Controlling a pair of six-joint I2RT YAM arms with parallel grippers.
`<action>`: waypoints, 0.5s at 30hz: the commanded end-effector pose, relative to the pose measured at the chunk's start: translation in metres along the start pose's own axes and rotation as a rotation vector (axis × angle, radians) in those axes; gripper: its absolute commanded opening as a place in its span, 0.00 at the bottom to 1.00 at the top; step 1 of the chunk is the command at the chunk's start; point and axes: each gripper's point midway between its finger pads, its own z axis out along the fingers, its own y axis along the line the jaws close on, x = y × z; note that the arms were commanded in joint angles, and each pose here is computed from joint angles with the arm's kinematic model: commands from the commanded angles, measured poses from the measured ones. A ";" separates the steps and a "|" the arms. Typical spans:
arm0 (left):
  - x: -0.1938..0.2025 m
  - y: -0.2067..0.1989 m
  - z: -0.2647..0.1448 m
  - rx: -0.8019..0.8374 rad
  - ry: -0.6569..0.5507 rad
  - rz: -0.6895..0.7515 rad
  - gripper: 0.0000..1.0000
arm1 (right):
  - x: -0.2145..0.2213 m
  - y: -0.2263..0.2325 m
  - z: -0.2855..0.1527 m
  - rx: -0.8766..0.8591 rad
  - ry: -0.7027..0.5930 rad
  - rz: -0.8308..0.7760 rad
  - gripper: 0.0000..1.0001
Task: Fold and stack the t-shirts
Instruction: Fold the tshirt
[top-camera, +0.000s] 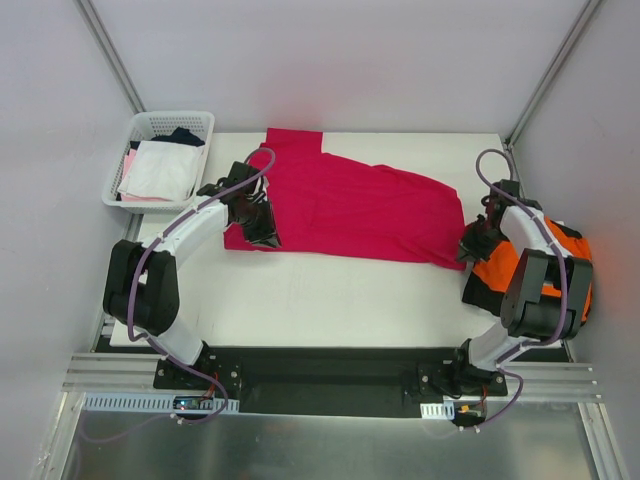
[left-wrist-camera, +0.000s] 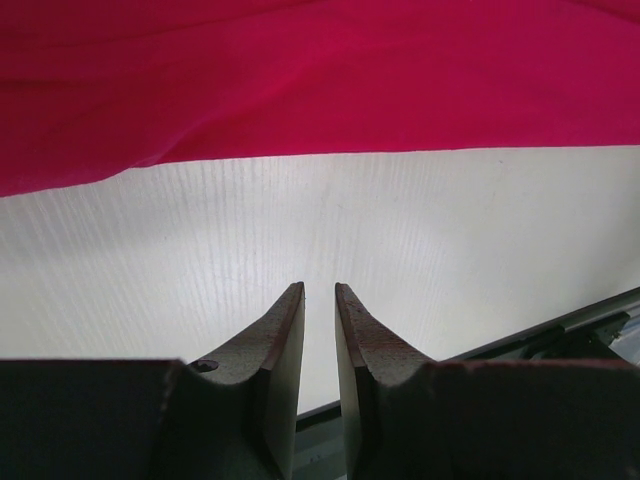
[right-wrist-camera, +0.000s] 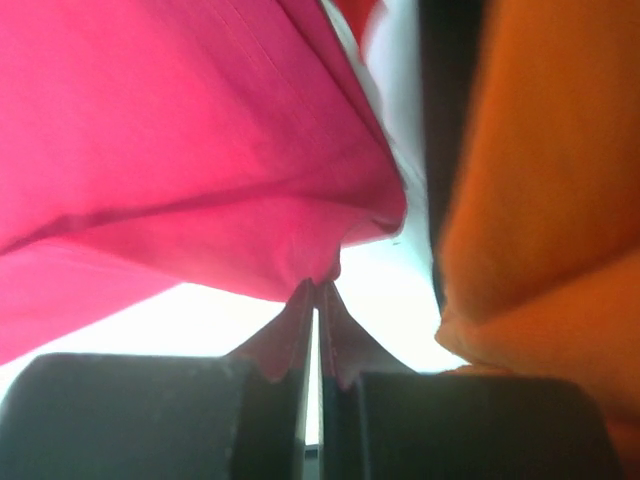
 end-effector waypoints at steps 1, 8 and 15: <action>0.002 -0.003 -0.010 0.002 -0.023 0.001 0.19 | 0.018 -0.008 -0.007 -0.016 -0.004 0.004 0.01; 0.001 -0.003 -0.008 0.001 -0.018 -0.005 0.19 | 0.043 -0.025 -0.004 -0.001 0.020 -0.006 0.01; 0.001 -0.004 -0.008 0.004 -0.013 -0.015 0.19 | 0.052 -0.023 -0.001 -0.022 0.052 -0.002 0.01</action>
